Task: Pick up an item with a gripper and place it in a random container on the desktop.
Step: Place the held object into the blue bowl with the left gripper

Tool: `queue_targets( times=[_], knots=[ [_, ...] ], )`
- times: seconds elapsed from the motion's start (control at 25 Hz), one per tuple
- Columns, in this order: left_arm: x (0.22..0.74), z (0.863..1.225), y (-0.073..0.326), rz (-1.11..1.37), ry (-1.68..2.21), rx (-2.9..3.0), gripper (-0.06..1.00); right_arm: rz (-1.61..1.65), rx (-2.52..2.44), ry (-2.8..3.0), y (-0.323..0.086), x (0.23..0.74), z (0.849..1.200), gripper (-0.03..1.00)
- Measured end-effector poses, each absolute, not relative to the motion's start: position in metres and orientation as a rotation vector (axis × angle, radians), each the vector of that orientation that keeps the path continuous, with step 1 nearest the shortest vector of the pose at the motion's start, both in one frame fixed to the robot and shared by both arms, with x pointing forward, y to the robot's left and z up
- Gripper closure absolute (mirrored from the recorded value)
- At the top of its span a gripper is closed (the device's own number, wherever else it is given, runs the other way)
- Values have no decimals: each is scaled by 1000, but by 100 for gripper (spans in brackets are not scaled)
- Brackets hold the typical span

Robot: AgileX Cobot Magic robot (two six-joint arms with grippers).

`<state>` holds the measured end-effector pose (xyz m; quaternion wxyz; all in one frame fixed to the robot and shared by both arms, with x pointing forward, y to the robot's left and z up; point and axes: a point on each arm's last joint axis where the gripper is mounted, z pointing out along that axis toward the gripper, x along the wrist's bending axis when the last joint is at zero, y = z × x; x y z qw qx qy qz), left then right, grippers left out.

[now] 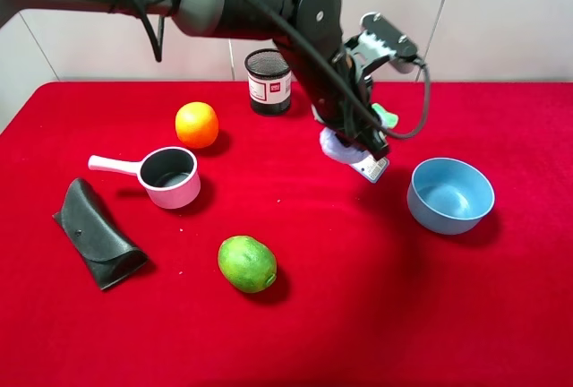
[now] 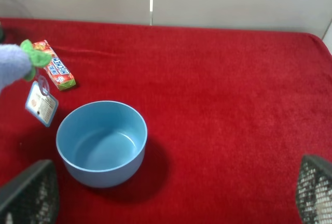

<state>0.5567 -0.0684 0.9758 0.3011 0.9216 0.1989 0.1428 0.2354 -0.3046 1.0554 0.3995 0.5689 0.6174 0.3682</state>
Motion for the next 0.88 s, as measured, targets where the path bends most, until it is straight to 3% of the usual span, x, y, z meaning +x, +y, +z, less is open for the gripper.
queue_targets(
  times=[0.44, 0.88],
  knots=[
    [538, 1024, -101, 444, 379, 2396, 54, 932, 1440, 1562, -305, 235, 1055, 27],
    [519, 1049, -116, 448, 305, 2397, 54, 932, 1440, 1562, -305, 235, 1055, 27]
  ],
)
